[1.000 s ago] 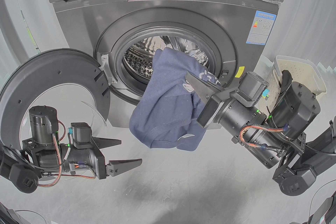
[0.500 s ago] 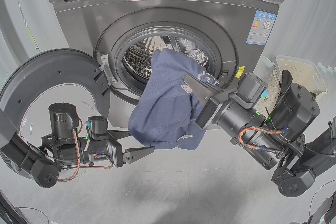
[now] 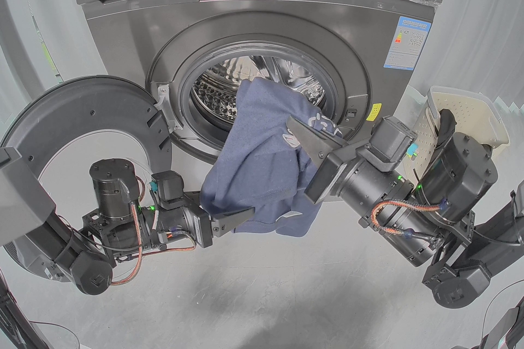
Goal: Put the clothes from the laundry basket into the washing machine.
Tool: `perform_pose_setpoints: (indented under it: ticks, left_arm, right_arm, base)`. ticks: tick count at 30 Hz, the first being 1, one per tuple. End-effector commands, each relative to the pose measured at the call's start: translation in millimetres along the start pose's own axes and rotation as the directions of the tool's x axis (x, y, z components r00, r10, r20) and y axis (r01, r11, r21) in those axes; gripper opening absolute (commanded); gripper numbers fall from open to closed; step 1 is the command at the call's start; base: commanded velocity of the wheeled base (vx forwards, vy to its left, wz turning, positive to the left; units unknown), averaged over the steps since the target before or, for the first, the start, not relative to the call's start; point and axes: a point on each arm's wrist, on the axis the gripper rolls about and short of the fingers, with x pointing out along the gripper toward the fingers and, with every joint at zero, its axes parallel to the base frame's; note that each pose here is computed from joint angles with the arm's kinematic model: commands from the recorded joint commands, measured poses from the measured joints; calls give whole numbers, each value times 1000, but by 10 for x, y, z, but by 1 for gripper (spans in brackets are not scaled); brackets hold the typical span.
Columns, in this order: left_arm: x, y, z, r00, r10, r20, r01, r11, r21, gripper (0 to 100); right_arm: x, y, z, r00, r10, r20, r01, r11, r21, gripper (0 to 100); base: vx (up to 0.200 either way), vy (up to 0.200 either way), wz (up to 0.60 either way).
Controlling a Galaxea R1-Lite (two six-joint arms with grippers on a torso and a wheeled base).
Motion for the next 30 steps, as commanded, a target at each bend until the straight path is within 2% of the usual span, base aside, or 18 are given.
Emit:
perform_pose_setpoints:
  ticks: [1,4,7,8,9,10,11,14,18,22,27,30]
  left_arm:
    - [52,-67,-47,1000,-19,16,19,1000,-16,0]
    - [28,-151,-60,999,-42,25,42,999,-12,0]
    - [-90,-294,-81,997,-66,47,66,998,5,0]
    - [-90,-294,-81,997,-66,47,66,998,5,0]
    - [-178,-377,-93,995,-74,63,73,997,13,0]
    - [-251,-421,-104,995,-73,75,71,997,26,0]
    - [-251,-421,-104,995,-73,75,71,997,26,0]
    - [-438,-558,-115,989,-96,111,91,995,48,0]
    - [-516,-597,-58,981,-108,160,99,993,65,0]
    - [-524,-602,-23,978,-111,177,99,992,77,0]
    - [-520,-596,-45,980,-109,167,98,993,73,0]
    - [-482,-541,-114,987,-87,136,80,995,56,0]
  right_arm:
    - [-4,0,-2,1000,0,-1,0,1000,1,0]
    - [3,-10,-28,1000,-3,-8,3,1000,-1,0]
    - [16,-44,-51,1000,-13,-13,13,1000,-6,0]
    - [16,-44,-51,1000,-13,-13,13,1000,-6,0]
    - [29,-68,-97,999,-22,-25,22,1000,-9,0]
    - [35,-83,-121,999,-26,-30,26,1000,-13,0]
    - [35,-83,-121,999,-26,-30,26,1000,-13,0]
    - [43,-91,-181,998,-29,-49,28,999,-15,0]
    - [51,-99,-245,997,-32,-67,30,999,-23,0]
    - [30,-102,-315,996,-32,-87,29,999,-30,0]
    - [25,-95,-348,996,-29,-86,26,999,-29,0]
    - [23,-100,-348,996,-30,-86,28,999,-29,0]
  base:
    - [0,0,0]
    - [0,0,0]
    - [0,0,0]
    - [0,0,0]
    - [0,0,0]
    - [0,0,0]
    - [0,0,0]
    - [0,0,0]
    - [0,0,0]
    - [0,0,0]
    - [0,0,0]
    - [0,0,0]
